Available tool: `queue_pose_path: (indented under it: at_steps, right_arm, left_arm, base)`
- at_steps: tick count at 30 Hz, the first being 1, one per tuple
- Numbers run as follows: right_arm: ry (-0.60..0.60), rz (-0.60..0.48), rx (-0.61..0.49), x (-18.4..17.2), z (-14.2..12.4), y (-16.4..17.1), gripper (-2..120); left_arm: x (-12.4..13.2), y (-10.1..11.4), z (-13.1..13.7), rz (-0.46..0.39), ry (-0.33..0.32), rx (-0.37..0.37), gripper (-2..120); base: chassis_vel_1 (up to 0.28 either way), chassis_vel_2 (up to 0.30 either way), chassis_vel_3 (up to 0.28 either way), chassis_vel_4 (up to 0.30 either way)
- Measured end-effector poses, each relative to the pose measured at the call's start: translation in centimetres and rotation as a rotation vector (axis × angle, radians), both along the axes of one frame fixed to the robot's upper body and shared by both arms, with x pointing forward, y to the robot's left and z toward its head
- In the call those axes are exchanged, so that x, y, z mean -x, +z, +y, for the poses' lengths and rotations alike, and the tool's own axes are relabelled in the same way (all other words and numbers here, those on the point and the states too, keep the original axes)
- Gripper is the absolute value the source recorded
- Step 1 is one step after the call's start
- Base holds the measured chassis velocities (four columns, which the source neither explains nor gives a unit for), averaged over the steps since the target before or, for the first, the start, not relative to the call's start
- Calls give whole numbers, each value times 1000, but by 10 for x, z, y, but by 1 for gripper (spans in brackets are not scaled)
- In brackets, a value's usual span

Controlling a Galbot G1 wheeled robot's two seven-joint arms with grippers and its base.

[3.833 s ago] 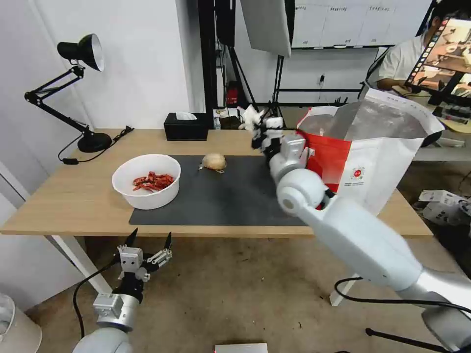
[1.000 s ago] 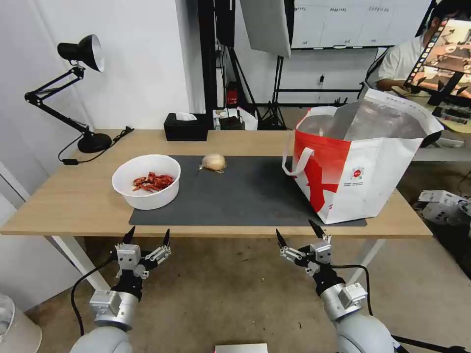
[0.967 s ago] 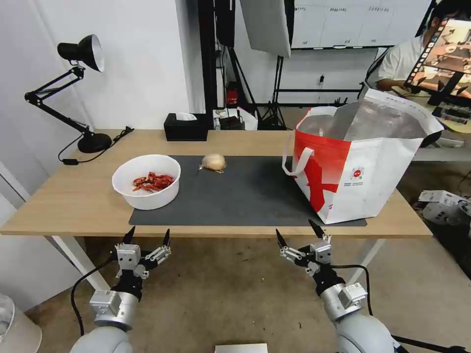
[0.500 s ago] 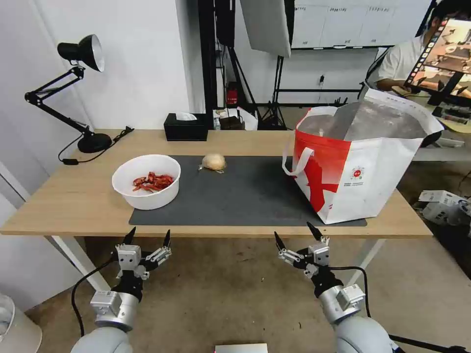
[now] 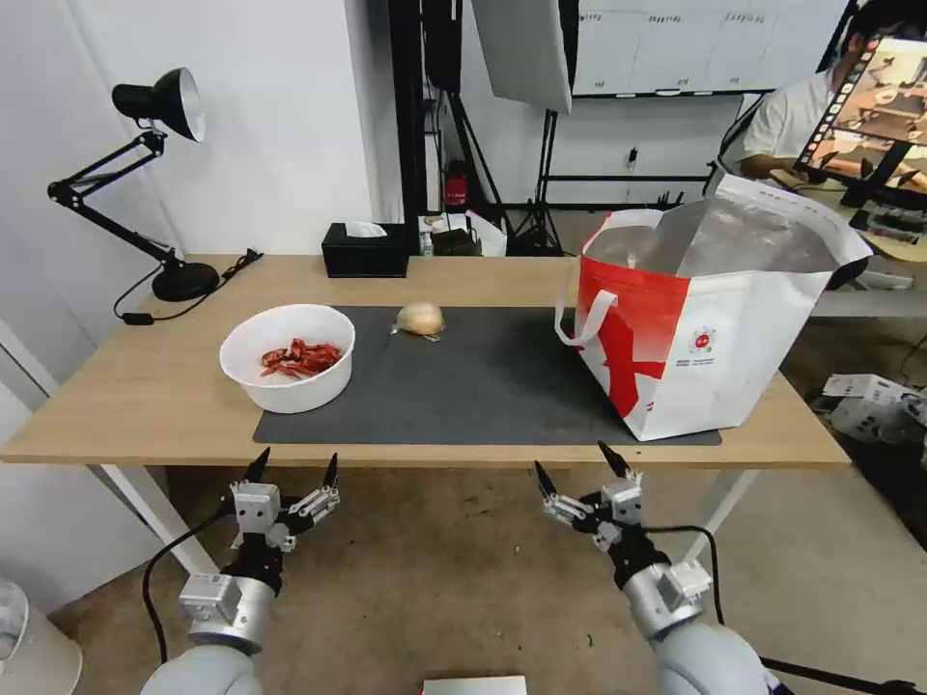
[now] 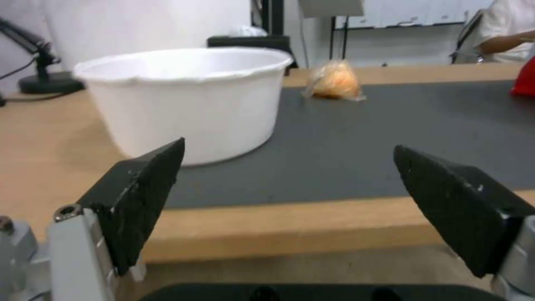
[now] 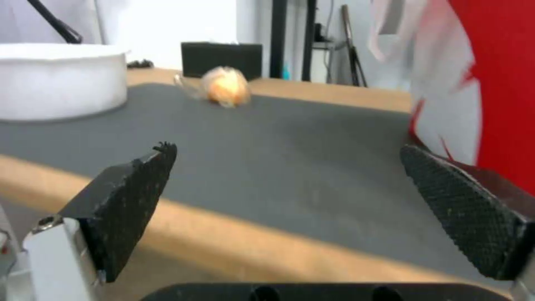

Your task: Pick up the trash from the table and place it into the takeout bag.

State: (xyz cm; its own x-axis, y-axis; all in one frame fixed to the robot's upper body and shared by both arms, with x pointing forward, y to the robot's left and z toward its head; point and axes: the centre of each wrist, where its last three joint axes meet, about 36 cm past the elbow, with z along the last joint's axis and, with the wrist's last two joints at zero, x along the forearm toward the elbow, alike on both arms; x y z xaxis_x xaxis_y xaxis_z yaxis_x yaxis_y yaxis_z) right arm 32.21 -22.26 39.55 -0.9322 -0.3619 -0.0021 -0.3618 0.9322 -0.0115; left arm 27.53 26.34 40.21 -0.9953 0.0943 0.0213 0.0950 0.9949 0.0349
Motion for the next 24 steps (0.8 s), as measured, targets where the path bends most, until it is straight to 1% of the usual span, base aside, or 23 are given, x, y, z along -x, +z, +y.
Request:
queue_pose_path:
  at_steps: [1,2,3,5,6,8,9,10,12,13,16,17,19,20,21,22,24]
  right_arm:
    - [29,7,-13,-14,3,4,100]
    - [29,7,-13,-14,3,4,100]
    - [48,11,-21,-24,6,6,100]
    - [101,6,-32,-58,17,14,100]
    - [101,6,-32,-58,17,14,100]
    - [141,-2,-37,-99,33,25,100]
    - [141,-2,-37,-99,33,25,100]
    - [155,5,-35,-126,48,32,100]
    - [159,0,-37,-165,71,49,100]
    - [159,0,-37,-165,71,49,100]
    - [160,16,-21,-215,108,60,100]
    - [160,16,-21,-215,108,60,100]
    - [151,32,-1,-247,133,67,100]
    - [151,33,0,-248,134,67,100]
    - [128,54,35,-277,153,70,100]
    - [128,54,35,-277,153,70,100]
    - [93,87,69,-307,175,71,100]
  left_arm:
    - [1,-1,0,5,-2,0,100]
    - [1,-1,0,5,-2,0,100]
    - [3,-1,-1,7,-2,0,100]
    - [5,0,-1,7,-1,0,100]
    - [5,0,-1,7,-1,0,100]
    - [7,2,-1,5,3,0,100]
    - [7,2,-1,5,3,0,100]
    - [8,3,0,4,7,0,100]
    - [10,4,1,4,12,-1,100]
    - [10,4,1,4,12,-1,100]
    - [13,4,4,8,24,-6,100]
    - [13,4,4,8,24,-6,100]
    - [14,4,6,6,27,-8,100]
    - [14,4,6,6,27,-8,100]
    - [14,3,6,5,32,-8,100]
    - [14,3,6,5,32,-8,100]
    - [14,3,6,6,34,-5,100]
  base:
    - [0,0,0,0]
    - [0,0,0,0]
    - [0,0,0,0]
    - [0,0,0,0]
    - [0,0,0,0]
    - [0,0,0,0]
    - [0,0,0,0]
    - [0,0,0,0]
    - [0,0,0,0]
    - [0,0,0,0]
    - [0,0,0,0]
    - [0,0,0,0]
    - [0,0,0,0]
    - [0,0,0,0]
    - [0,0,0,0]
    - [0,0,0,0]
    - [0,0,0,0]
